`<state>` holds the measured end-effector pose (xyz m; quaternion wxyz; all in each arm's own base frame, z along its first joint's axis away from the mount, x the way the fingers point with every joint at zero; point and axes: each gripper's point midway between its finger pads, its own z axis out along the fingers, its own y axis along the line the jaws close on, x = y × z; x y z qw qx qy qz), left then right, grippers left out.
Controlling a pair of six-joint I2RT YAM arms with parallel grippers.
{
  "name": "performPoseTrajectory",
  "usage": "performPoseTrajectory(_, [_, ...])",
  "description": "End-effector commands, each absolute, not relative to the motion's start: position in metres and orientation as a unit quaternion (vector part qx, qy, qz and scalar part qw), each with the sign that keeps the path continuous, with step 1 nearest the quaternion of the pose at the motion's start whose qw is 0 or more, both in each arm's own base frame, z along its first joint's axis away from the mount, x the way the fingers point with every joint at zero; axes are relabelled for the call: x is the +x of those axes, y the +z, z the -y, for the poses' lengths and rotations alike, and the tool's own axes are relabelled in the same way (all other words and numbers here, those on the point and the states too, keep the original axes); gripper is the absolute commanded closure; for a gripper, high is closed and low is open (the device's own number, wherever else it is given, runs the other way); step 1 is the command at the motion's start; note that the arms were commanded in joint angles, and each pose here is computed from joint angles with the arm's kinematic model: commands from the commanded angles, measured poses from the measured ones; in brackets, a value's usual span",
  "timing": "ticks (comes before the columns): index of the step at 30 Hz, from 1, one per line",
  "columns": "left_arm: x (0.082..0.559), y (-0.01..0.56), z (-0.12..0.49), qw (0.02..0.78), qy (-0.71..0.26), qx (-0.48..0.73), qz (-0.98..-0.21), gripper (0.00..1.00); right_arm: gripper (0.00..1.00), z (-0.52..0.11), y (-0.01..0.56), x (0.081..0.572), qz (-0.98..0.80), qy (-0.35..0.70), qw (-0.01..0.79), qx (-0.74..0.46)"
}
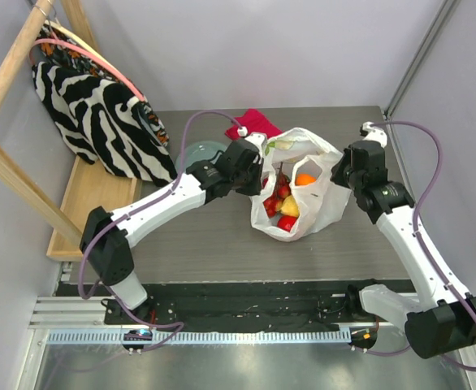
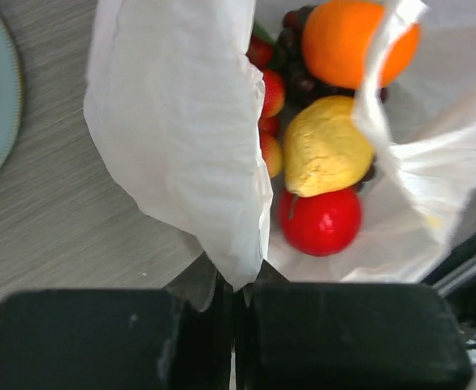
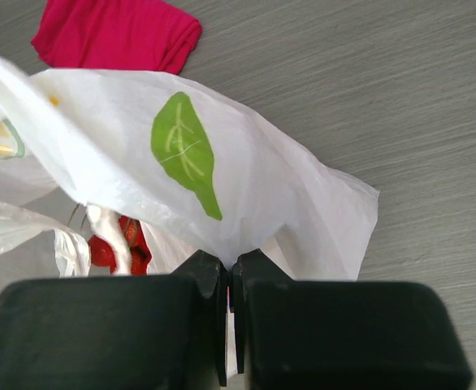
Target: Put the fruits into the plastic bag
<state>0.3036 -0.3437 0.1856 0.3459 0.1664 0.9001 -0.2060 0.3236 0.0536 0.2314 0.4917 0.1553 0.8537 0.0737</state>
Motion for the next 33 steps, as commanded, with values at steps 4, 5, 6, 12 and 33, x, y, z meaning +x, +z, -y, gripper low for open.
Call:
performPoseTrajectory(4, [0.294, 0.364, 0.368, 0.452, -0.407, 0.117, -0.785, 1.0, 0.99, -0.048, 0.35, 0.345, -0.79, 0.076, 0.593, 0.134])
performPoseTrajectory(5, [0.292, 0.378, 0.368, 0.454, -0.429, 0.104, -0.774, 1.0, 0.99, -0.047, 0.36, 0.345, -0.787, 0.07, 0.6, 0.126])
performPoseTrajectory(6, [0.292, 0.396, 0.368, 0.46, -0.455, 0.097, -0.756, 1.0, 0.99, -0.047, 0.376, 0.346, -0.778, 0.07, 0.612, 0.124])
performPoseTrajectory(12, [0.309, 0.398, 0.355, 0.432, -0.506, 0.04, -0.746, 1.0, 0.99, -0.044, 0.355, 0.349, -0.795, 0.05, 0.592, 0.12])
performPoseTrajectory(33, [0.353, 0.331, 0.331, 0.352, -0.547, -0.057, -0.758, 1.0, 0.37, -0.139, 0.358, 0.296, -0.796, 0.166, 0.57, -0.12])
